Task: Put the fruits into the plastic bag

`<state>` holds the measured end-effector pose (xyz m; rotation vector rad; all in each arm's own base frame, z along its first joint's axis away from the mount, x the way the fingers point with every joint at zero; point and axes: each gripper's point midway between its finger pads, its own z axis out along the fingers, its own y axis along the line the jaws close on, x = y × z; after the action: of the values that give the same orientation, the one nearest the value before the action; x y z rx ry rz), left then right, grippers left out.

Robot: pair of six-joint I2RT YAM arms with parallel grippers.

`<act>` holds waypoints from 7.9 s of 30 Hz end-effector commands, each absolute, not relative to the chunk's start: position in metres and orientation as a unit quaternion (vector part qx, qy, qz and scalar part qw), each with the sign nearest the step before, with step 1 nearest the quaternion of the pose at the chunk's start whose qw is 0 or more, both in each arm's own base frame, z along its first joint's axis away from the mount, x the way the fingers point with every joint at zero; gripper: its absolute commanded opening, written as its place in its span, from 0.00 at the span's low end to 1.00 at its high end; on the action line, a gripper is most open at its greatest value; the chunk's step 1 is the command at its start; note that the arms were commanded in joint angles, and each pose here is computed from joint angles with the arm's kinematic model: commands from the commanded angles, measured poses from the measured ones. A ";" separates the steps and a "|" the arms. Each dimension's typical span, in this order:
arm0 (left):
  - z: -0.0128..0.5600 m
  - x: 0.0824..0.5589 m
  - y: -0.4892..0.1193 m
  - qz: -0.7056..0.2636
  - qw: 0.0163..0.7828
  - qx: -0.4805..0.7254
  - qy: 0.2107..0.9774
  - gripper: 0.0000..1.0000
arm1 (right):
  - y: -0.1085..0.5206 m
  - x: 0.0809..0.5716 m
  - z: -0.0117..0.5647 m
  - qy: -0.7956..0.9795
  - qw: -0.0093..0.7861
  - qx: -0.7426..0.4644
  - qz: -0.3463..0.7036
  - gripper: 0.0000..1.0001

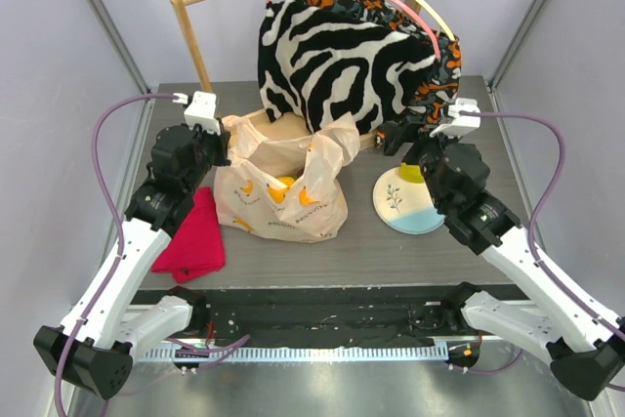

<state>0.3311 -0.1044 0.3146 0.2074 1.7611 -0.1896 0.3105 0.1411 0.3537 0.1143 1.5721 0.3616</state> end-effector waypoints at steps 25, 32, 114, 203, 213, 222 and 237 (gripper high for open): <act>0.324 0.337 -0.109 -0.091 0.646 0.085 0.753 0.00 | 0.046 0.377 0.103 0.907 0.315 -0.195 -0.198 1.00; 0.323 0.337 -0.109 -0.088 0.645 0.086 0.754 0.00 | 0.038 0.403 0.083 0.891 0.328 -0.229 -0.213 1.00; 0.330 0.332 -0.114 -0.102 0.651 0.091 0.747 0.00 | 0.154 0.335 0.314 0.811 0.578 -0.076 0.051 0.03; 0.331 0.330 -0.114 -0.100 0.653 0.091 0.745 0.00 | 0.311 0.281 0.420 0.648 0.676 -0.153 0.315 0.82; 0.329 0.330 -0.116 -0.103 0.651 0.092 0.747 0.00 | 0.275 0.317 0.346 0.767 0.617 -0.096 0.145 0.86; 0.329 0.331 -0.115 -0.101 0.651 0.092 0.747 0.00 | 0.294 0.332 0.312 0.802 0.570 -0.117 0.134 0.61; 0.404 0.331 -0.125 -0.133 0.686 0.097 0.709 0.00 | 0.264 0.328 0.446 0.712 0.676 -0.115 0.153 0.01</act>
<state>0.3365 -0.1175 0.3377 0.2125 1.7352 -0.2307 0.3382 0.2859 0.3504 -0.3130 1.8179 0.2956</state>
